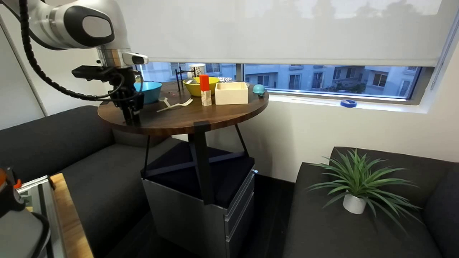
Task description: Put the objects from the table in the bowl
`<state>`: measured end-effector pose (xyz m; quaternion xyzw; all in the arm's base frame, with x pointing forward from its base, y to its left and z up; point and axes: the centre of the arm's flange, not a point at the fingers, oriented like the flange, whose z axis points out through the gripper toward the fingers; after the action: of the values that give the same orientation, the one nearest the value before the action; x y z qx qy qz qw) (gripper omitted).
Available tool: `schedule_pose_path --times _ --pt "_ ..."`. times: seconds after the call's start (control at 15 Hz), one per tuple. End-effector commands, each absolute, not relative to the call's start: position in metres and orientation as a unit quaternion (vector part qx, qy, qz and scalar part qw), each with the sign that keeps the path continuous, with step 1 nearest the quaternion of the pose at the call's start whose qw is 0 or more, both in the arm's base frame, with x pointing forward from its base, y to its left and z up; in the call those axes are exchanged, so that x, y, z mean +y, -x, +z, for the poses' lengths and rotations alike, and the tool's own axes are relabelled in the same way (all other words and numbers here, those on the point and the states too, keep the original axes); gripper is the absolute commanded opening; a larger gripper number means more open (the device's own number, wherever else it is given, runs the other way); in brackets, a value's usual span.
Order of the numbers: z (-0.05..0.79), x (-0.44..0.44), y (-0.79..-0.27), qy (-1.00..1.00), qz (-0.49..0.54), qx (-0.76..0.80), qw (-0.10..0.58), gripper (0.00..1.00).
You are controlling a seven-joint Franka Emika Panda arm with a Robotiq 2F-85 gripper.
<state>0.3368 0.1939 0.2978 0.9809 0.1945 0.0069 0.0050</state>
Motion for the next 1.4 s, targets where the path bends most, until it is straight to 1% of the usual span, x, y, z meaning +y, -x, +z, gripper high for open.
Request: schedule_pose_path --times 0.0,0.07,0.13,0.2,0.27,0.33,0.4,0.47,0.67,1.0,1.33 --pt "0.280 0.191 -0.323 -0.976 0.011 0.216 0.001 0.31" --pt "0.280 0.192 -0.323 -0.976 0.010 0.219 0.001 0.30" --pt "0.280 0.192 -0.323 -0.975 0.011 0.222 0.001 0.25" --pt "0.280 0.192 -0.323 -0.975 0.010 0.223 0.003 0.24" --pt "0.280 0.192 -0.323 -0.974 0.009 0.225 0.001 0.14" --pt "0.280 0.192 -0.323 -0.974 0.007 0.226 0.000 0.16" --pt "0.280 0.192 -0.323 -0.974 0.005 0.227 0.000 0.13" --pt "0.280 0.192 -0.323 -0.974 0.005 0.228 0.001 0.05" --pt "0.280 0.192 -0.324 -0.973 0.005 0.232 0.001 0.00" --pt "0.289 0.194 -0.326 -0.973 0.011 0.232 0.009 0.01" --pt "0.329 0.200 -0.327 -0.969 0.049 0.239 0.033 0.01"
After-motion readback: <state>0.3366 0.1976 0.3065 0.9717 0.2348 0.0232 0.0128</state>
